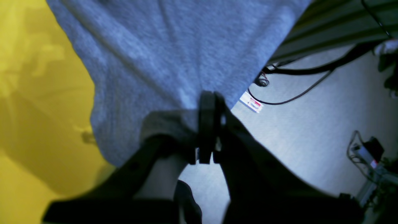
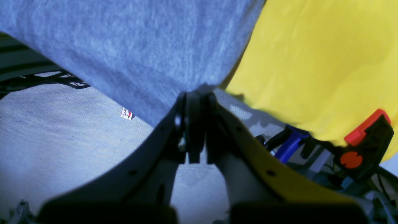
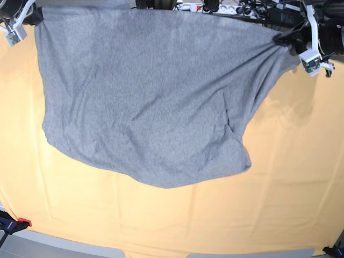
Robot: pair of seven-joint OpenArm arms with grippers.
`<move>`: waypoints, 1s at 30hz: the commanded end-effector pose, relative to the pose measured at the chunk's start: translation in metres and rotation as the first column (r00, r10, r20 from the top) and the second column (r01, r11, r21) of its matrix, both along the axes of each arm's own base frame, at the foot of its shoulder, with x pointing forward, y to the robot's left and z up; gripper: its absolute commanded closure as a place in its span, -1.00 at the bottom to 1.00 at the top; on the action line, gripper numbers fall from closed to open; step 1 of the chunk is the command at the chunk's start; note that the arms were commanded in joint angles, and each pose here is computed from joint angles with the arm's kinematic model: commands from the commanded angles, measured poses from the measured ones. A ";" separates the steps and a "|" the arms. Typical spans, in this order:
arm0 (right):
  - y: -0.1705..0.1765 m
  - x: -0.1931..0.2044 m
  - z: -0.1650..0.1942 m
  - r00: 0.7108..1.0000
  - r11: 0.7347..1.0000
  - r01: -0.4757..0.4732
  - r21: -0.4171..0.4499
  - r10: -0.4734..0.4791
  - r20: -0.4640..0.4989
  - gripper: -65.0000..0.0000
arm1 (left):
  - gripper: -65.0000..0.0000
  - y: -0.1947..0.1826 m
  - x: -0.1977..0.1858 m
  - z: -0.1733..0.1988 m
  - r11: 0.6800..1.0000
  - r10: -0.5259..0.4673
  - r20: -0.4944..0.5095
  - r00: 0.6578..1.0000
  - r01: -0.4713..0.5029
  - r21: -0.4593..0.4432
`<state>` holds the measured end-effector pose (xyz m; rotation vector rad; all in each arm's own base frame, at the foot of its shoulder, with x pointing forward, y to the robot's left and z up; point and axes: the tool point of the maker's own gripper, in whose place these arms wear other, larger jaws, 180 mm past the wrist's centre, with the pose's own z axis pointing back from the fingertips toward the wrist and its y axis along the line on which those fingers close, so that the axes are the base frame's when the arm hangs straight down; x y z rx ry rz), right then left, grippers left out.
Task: Layout the t-shirt on the table in an organized manner, then fold the t-shirt properly
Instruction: 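Drag the shirt's shoulder edge away from the robot with both grippers, then release the shirt and lift both grippers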
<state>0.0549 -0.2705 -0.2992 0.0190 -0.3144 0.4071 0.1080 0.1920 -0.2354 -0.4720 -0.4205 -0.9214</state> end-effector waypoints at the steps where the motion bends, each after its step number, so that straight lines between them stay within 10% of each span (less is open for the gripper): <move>1: -0.003 -0.001 0.004 1.000 1.000 -0.017 -0.022 0.016 -0.004 1.00 | 1.00 -0.003 -0.002 0.004 1.000 -0.021 0.003 1.000 0.021 -0.008; 6: -0.002 0.002 0.005 1.000 1.000 -0.018 -0.015 0.018 0.015 0.87 | 0.91 -0.003 -0.005 0.002 1.000 -0.021 -0.013 1.000 0.021 -0.008; 10: -0.001 0.004 0.005 1.000 1.000 -0.018 -0.013 0.018 0.021 -0.13 | -0.24 -0.003 -0.005 0.002 1.000 -0.021 -0.013 1.000 0.021 -0.008; 12: -0.001 0.004 0.006 1.000 1.000 -0.019 -0.013 0.019 0.023 -0.21 | -0.52 -0.003 -0.005 0.002 1.000 -0.023 -0.012 1.000 0.023 -0.006; 24: -0.007 0.046 0.042 0.970 0.998 -0.045 -0.043 0.054 0.238 -0.21 | -0.52 0.013 0.053 0.028 0.996 0.058 0.236 0.970 -0.072 0.051; 30: -0.006 0.064 0.051 0.946 0.999 -0.024 -0.027 0.032 0.322 -0.21 | -0.52 0.049 0.123 0.060 0.925 0.362 0.487 0.795 -0.371 -0.082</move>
